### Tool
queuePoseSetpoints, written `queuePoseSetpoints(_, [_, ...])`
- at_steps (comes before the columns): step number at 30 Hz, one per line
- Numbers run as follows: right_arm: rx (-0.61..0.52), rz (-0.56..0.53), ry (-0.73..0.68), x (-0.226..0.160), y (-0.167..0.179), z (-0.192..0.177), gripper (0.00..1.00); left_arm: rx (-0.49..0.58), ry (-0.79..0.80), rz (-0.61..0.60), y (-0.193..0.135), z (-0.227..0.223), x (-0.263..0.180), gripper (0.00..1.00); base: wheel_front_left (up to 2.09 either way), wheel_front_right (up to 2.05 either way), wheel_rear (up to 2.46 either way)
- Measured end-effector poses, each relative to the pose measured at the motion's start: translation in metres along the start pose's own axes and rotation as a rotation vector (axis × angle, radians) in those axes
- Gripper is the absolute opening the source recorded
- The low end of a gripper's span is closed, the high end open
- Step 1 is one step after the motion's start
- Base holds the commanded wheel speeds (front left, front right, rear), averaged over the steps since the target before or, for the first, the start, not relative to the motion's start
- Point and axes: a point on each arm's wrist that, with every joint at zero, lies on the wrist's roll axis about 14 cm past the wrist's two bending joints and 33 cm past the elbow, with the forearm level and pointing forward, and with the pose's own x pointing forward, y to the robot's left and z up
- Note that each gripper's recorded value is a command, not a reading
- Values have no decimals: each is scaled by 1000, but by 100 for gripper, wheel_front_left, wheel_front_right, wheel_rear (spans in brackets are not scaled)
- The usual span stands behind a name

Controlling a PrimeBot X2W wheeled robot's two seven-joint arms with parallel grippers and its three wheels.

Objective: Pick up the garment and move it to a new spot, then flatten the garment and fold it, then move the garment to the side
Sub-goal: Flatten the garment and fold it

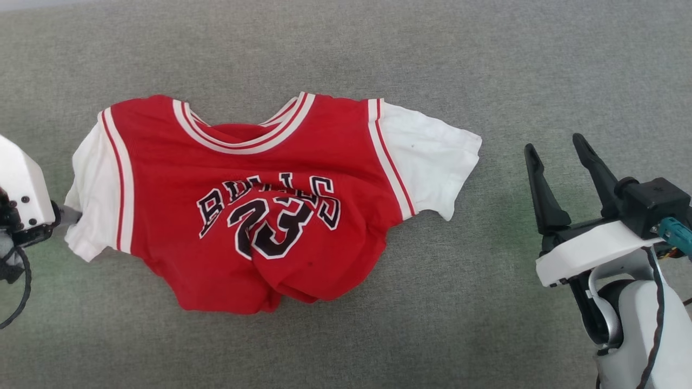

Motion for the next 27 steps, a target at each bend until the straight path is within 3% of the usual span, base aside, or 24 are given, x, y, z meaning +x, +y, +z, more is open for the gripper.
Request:
queuePoseSetpoints(19, [-9, 31, 41, 6, 7, -6, 100, 48, -46, 2, -14, 2, 27, 100, 0, 0, 0])
queuePoseSetpoints(20, [-9, 36, 54, 7, 8, -8, 100, 57, -50, 6, -14, 3, 28, 40, 0, 0, 0])
queuePoseSetpoints(21, [-5, 44, 67, 9, 10, -9, 100, 63, -68, 17, -13, 7, 29, 0, 0, 0, 0])
queuePoseSetpoints(27, [3, 124, 258, 18, 27, -39, 100, 54, -102, 0, -13, 16, 33, 0, 0, 0, 0])
